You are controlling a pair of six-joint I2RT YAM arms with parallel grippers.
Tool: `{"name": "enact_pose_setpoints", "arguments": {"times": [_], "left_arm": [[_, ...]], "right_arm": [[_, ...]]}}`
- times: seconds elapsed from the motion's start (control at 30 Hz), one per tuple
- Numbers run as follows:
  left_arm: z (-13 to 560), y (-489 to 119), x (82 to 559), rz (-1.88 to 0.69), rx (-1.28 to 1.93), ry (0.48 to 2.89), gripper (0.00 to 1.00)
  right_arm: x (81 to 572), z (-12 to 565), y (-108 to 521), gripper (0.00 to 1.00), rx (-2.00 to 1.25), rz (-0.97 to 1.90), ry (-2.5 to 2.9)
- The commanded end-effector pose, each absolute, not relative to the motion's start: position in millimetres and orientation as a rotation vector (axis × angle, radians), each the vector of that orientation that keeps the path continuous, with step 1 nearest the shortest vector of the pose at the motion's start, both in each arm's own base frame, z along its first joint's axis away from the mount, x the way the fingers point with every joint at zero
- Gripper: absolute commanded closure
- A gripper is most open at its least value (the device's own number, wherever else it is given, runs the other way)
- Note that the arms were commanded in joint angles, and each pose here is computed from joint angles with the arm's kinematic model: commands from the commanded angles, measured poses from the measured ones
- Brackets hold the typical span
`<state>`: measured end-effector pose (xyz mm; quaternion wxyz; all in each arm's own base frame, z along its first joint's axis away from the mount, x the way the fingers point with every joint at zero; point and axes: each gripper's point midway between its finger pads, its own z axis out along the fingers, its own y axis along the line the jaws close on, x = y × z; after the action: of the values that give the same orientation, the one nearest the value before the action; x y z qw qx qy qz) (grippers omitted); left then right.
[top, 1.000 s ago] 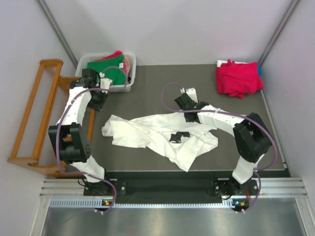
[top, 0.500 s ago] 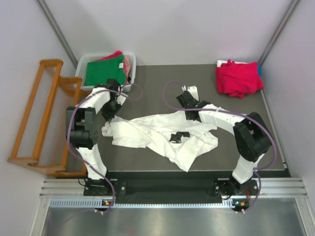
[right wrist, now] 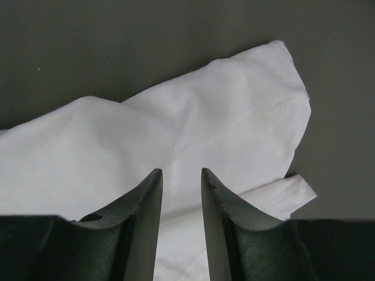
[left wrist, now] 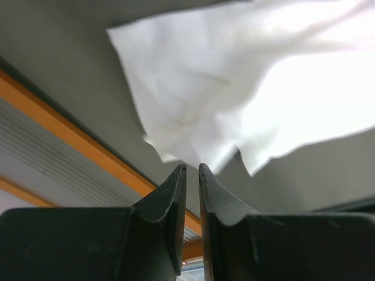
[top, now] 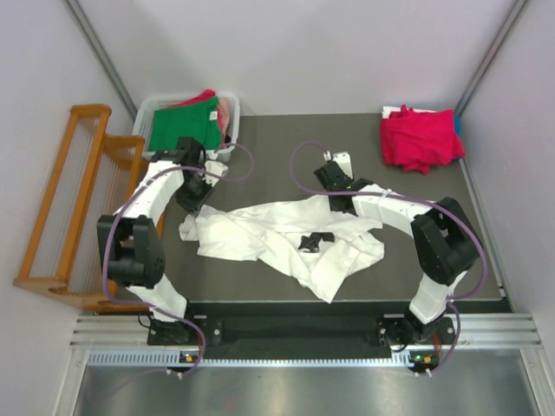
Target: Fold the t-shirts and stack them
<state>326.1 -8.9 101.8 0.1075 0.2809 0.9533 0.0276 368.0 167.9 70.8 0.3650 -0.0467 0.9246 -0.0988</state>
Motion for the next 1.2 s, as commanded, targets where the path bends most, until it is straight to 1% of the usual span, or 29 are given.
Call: {"name": "enact_pose_setpoints", "arguments": {"times": [0.0, 0.03, 0.1, 0.23, 0.27, 0.3, 0.37, 0.4, 0.43, 0.47, 0.53, 0.6, 0.67, 0.73, 0.77, 0.8, 0.87, 0.93, 1.17], "left_arm": [[120, -30, 277, -0.171, 1.048, 2.757, 0.81], [122, -30, 263, -0.21, 1.124, 2.764, 0.8], [126, -30, 255, -0.236, 1.152, 2.771, 0.8], [121, 3, 304, 0.149, 0.933, 2.757, 0.82], [114, 6, 320, 0.173, 0.889, 2.754, 0.82], [120, 7, 336, 0.196, 0.842, 2.728, 0.82], [111, 6, 359, 0.196, 0.748, 2.751, 0.83], [120, 4, 377, 0.193, 0.706, 2.714, 0.83], [118, 1, 386, 0.177, 0.665, 2.712, 0.84], [108, -4, 398, 0.156, 0.647, 2.71, 0.84], [102, -10, 412, 0.137, 0.593, 2.702, 0.87], [83, -12, 417, 0.192, 0.607, 2.713, 0.9], [74, -16, 410, 0.199, 0.639, 2.724, 0.91], [64, -19, 392, 0.161, 0.677, 2.754, 0.91], [72, -20, 387, 0.152, 0.682, 2.732, 0.92], [64, -20, 372, 0.126, 0.709, 2.756, 0.92], [73, -21, 358, 0.108, 0.76, 2.728, 0.92], [66, -18, 337, 0.095, 0.816, 2.758, 0.92], [83, -15, 302, 0.084, 0.901, 2.73, 0.91]], "right_arm": [[376, 89, 158, 0.67, -0.066, -0.231, 2.327], [376, 90, 157, 0.68, -0.063, -0.231, 2.324], [377, 94, 155, 0.68, -0.054, -0.227, 2.318], [380, 94, 156, 0.69, -0.045, -0.222, 2.319], [381, 93, 158, 0.69, -0.041, -0.216, 2.322], [382, 94, 160, 0.69, -0.039, -0.202, 2.326], [382, 94, 163, 0.69, -0.037, -0.189, 2.328], [382, 96, 163, 0.69, -0.034, -0.185, 2.327], [382, 95, 163, 0.69, -0.035, -0.186, 2.328], [383, 95, 164, 0.69, -0.04, -0.188, 2.327], [383, 97, 163, 0.69, -0.041, -0.193, 2.328], [383, 98, 163, 0.69, -0.042, -0.188, 2.327], [383, 100, 162, 0.69, -0.038, -0.192, 2.321], [383, 102, 160, 0.69, -0.035, -0.198, 2.315], [382, 102, 159, 0.69, -0.035, -0.201, 2.313], [382, 102, 158, 0.69, -0.038, -0.207, 2.313], [382, 101, 159, 0.69, -0.039, -0.208, 2.312], [383, 101, 159, 0.69, -0.037, -0.209, 2.312], [386, 104, 161, 0.69, -0.037, -0.201, 2.307]]}}
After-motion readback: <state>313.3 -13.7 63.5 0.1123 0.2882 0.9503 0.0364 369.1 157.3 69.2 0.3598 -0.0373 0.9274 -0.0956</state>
